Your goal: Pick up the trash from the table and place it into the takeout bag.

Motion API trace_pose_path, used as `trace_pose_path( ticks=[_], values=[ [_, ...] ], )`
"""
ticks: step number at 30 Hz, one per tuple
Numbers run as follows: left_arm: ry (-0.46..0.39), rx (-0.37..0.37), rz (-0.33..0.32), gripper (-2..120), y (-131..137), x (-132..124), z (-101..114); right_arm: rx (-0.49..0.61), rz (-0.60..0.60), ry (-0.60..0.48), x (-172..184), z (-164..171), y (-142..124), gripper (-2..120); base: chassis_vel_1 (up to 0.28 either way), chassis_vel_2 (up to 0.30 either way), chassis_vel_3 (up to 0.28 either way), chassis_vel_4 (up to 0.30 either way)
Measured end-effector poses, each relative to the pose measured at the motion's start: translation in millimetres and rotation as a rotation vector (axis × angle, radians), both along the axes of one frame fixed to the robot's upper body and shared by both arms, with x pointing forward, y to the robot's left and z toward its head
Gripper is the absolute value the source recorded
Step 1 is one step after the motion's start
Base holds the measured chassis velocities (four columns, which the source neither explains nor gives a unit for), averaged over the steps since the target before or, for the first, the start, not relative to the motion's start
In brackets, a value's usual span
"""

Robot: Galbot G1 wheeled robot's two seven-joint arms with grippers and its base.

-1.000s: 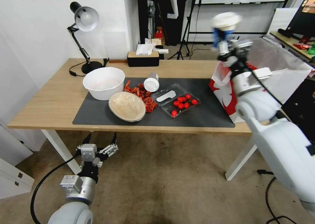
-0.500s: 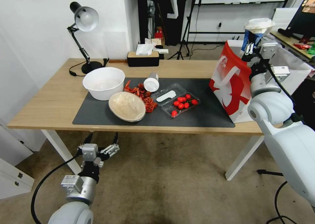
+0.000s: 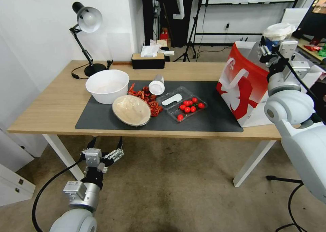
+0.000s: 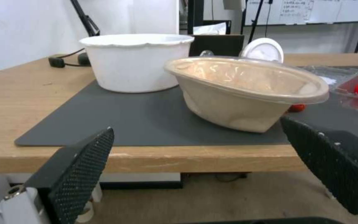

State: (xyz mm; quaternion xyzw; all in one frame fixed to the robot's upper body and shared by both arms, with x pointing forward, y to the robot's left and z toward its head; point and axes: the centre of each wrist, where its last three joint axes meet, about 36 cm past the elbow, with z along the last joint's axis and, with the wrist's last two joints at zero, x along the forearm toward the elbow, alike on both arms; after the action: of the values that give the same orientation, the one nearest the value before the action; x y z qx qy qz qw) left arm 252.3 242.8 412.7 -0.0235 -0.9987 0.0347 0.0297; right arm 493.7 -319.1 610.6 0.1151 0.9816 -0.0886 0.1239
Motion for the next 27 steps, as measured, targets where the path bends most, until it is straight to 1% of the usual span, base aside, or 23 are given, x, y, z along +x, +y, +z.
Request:
trace_pose_path(
  ticks=[1,4,6,7,8,18,21,22,23,25,26,27],
  values=[
    [0.0,0.0,0.0,100,0,0,0,0.0,0.0,0.0,0,0,0,75,0.0,0.0,0.0,0.0],
    [-0.003,0.003,0.002,100,1,-1,2,0.002,-0.005,0.06,-4,8,2,91,0.0,0.0,0.0,0.0],
    [-0.003,0.003,0.002,100,1,-1,2,0.002,-0.006,0.063,-4,9,2,92,0.0,0.0,0.0,0.0],
    [-0.004,0.004,0.003,100,1,-1,3,-0.002,-0.014,0.079,-4,14,1,98,0.0,0.0,0.0,0.0],
    [-0.006,0.004,0.003,100,1,-1,4,-0.008,-0.02,0.091,-4,17,0,100,0.0,0.0,0.0,0.0],
    [-0.008,0.003,0.005,100,1,-1,4,-0.016,-0.019,0.116,-6,22,-3,100,0.0,0.0,0.0,0.0],
    [-0.012,0.002,0.005,100,1,-1,5,0.014,0.015,0.106,-9,23,-1,100,0.0,0.0,0.0,0.0],
    [-0.013,0.003,0.005,100,1,-1,6,0.034,0.043,0.092,-13,23,0,100,0.0,0.0,0.0,0.0],
    [-0.013,0.003,0.005,100,1,-1,6,0.034,0.043,0.092,-13,23,0,100,0.0,0.0,0.0,0.0],
    [-0.013,0.004,0.005,100,1,-1,6,0.076,0.107,0.064,-25,21,5,100,0.0,0.0,0.0,0.0],
    [-0.013,0.004,0.005,100,1,-1,6,0.076,0.107,0.064,-25,21,5,100,0.0,0.0,0.0,0.0],
    [-0.014,0.004,0.005,100,1,-1,6,0.119,0.171,0.039,-38,18,9,100,0.0,0.0,0.0,0.0]
  ],
)
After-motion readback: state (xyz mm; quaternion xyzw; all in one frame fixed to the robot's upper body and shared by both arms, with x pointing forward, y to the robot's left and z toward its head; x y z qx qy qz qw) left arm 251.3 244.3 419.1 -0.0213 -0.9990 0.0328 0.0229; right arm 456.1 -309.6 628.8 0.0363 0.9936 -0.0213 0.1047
